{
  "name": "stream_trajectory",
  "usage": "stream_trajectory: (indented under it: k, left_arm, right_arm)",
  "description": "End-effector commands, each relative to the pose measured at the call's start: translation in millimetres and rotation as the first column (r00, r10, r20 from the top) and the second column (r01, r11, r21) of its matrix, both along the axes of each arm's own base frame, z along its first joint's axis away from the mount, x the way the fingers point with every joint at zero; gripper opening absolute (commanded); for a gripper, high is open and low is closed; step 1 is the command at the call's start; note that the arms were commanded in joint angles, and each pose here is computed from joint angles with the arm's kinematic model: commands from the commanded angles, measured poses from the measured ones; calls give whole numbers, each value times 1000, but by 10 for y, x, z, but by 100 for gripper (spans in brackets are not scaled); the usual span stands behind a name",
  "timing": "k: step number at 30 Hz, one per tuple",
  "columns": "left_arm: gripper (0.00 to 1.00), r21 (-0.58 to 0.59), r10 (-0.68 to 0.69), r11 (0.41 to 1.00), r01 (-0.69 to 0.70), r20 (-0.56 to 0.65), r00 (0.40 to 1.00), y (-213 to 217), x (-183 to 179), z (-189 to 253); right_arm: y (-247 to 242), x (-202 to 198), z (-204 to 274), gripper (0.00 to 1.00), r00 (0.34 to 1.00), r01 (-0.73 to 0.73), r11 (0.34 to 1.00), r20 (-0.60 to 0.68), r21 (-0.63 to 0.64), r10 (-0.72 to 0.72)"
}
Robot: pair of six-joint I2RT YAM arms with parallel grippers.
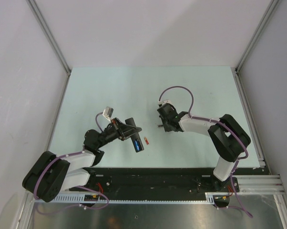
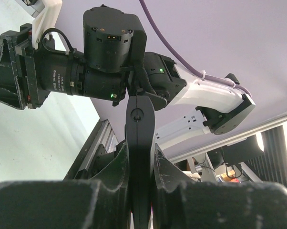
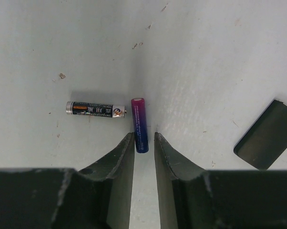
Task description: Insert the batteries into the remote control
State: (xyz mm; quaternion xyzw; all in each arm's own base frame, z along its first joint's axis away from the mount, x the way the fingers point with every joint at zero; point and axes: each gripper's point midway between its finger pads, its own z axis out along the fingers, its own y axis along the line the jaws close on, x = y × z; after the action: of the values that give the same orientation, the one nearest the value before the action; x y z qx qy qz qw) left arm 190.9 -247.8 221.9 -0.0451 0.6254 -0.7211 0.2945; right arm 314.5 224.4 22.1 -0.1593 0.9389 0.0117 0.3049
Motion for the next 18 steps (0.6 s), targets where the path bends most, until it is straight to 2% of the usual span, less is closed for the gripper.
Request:
stream_trajectory:
  k: [1,5,7,8,9,14,18]
  left_arm:
    - [0,-60,4,998,4,126,992,61,-82,250]
    - [0,-58,0,998,7,123,992,56,-84,241]
    - [0,-57,1,998,6,125,992,56,-84,241]
    - [0,-58,2,998,5,124,992,58,-85,240]
    - [0,-59,1,998,7,127,992,59,-91,247]
    - [0,-68,22,998,-14,118,993,65,-43,262]
    - [0,-77,50,996,-42,103,993,35,87,294]
  right_arm:
    - [25,36,19,26,1000,-2,1000,-5,-2,2]
    - [51,-14,-12,20,999,-6,1000,-34,15,7]
    - [60,-40,-23,13,999,-3,1000,-50,26,4]
    - [55,-49,-26,4,998,15,999,-59,34,-13]
    - [31,-52,-17,0,997,34,999,-69,41,-31]
    - [-32,-95,195,0,992,101,990,-79,96,-94]
    - [-3,-178,888,0,993,107,969,19,222,-114]
